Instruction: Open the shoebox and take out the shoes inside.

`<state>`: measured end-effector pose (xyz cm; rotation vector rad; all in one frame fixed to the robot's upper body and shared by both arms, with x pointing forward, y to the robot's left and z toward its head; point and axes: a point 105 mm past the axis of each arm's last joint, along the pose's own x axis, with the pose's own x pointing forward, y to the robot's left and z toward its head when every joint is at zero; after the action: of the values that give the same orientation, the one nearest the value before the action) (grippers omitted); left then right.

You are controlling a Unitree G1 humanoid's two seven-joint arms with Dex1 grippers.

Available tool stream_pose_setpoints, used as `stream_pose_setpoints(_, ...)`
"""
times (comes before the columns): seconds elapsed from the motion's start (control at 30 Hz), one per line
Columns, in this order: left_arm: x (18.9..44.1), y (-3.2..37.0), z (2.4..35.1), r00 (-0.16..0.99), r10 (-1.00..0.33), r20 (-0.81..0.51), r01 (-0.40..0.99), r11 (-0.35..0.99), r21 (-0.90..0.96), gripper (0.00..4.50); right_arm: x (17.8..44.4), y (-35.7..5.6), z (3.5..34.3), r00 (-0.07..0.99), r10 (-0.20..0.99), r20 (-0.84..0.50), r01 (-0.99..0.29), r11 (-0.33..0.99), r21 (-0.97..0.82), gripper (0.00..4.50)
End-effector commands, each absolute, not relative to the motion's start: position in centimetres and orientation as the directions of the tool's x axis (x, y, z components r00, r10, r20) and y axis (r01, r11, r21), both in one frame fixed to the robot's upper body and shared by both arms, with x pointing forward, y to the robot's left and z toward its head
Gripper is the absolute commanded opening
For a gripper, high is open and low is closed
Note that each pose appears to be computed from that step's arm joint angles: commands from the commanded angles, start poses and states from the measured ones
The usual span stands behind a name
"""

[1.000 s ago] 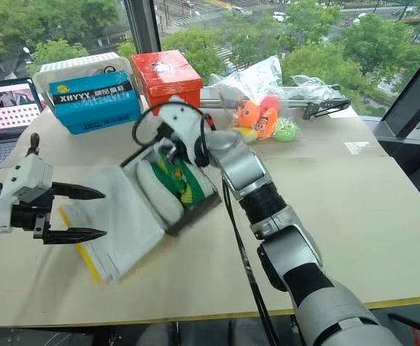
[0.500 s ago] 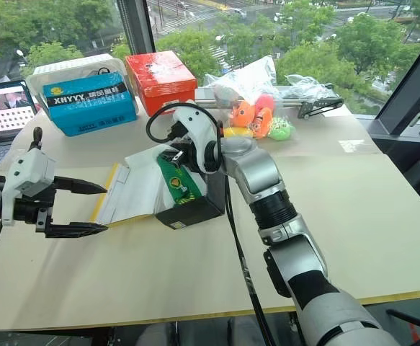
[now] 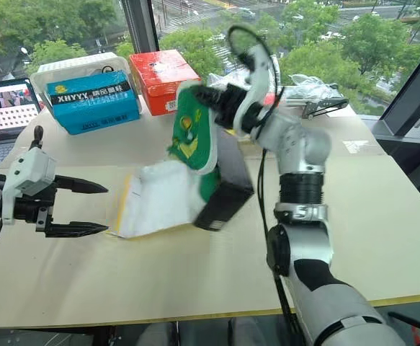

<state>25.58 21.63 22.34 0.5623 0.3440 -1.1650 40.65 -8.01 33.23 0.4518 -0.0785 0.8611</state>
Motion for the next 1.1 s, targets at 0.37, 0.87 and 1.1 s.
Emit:
stream_pose_setpoints(0.37, 26.5, 20.9, 23.6, 0.321, -0.785, -0.530, 0.942, 0.207, 0.264, 4.50, 40.3, -21.0, 33.6, 0.901, 0.417, 0.123, -0.434, 0.874, 0.217, 0.71)
stream_pose_setpoints(0.87, 25.3, 20.1, 24.0, 0.241, -0.803, -0.545, 0.965, 0.140, 0.221, 4.50, 39.8, -32.4, 17.0, 0.904, 0.031, -0.426, -0.176, 0.936, -0.305, 3.69)
stream_pose_setpoints(1.1, 25.5, 19.9, 23.9, 0.231, -0.805, -0.546, 0.967, 0.131, 0.216, 4.50, 39.5, -35.9, 22.9, 0.950, -0.124, -0.287, -0.052, 0.841, -0.539, 4.48)
